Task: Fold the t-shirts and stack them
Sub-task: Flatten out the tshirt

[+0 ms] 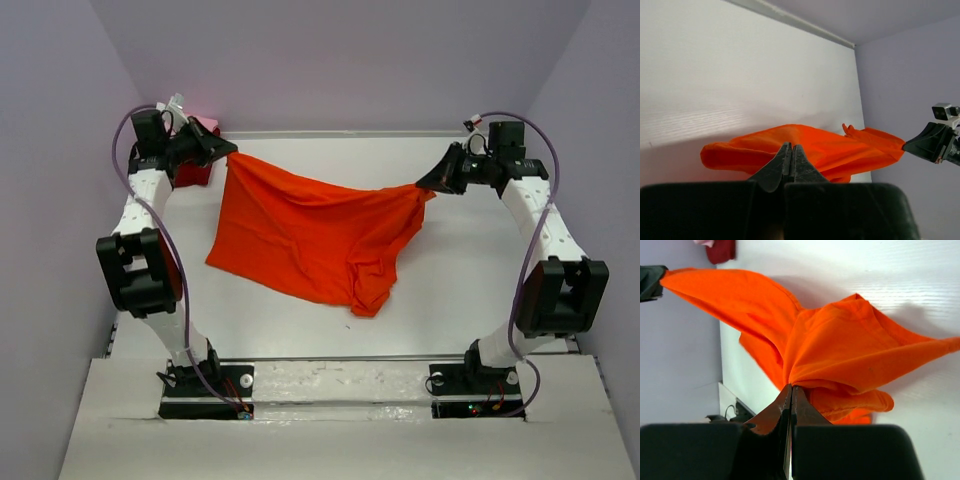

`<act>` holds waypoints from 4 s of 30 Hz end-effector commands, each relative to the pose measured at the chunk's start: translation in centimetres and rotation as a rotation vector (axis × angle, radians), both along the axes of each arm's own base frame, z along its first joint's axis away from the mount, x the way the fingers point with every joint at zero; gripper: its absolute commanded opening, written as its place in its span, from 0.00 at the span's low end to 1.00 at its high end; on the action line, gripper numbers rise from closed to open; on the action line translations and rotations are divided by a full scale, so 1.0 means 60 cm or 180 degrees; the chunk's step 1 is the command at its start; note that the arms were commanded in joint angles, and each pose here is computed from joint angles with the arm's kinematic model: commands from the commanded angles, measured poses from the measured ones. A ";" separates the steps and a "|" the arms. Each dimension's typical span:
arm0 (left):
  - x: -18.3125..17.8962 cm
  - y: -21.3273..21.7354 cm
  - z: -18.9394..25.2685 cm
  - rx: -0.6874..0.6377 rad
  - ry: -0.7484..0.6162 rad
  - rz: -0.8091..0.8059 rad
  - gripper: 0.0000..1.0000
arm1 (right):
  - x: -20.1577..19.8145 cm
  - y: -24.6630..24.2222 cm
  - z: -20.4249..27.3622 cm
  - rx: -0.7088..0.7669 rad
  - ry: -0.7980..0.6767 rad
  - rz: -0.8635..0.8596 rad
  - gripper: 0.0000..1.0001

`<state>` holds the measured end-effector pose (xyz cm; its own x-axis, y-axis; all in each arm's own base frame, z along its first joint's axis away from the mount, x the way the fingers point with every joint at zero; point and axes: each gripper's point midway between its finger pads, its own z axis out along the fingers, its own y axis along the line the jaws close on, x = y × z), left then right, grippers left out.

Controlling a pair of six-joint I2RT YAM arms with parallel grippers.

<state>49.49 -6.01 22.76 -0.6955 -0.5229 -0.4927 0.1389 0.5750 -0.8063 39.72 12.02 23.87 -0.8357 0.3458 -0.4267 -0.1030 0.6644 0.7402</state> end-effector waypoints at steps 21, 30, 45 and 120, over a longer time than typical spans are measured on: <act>-0.355 -0.054 0.095 -0.0310 -0.0204 0.0630 0.00 | -0.348 0.070 0.213 0.0940 -0.0357 0.0350 0.00; -0.488 -0.090 0.314 -0.0985 -0.1171 0.0505 0.00 | -0.460 0.092 0.318 0.1374 -0.0332 0.0967 0.00; -0.241 -0.007 0.217 -0.0535 -0.0821 0.1177 0.00 | -0.128 0.037 0.152 0.0400 -0.0021 -0.0057 0.00; -0.353 0.020 -0.044 0.0017 -0.0213 0.1738 0.00 | -0.217 -0.007 -0.108 -0.0091 0.0834 -0.0434 0.00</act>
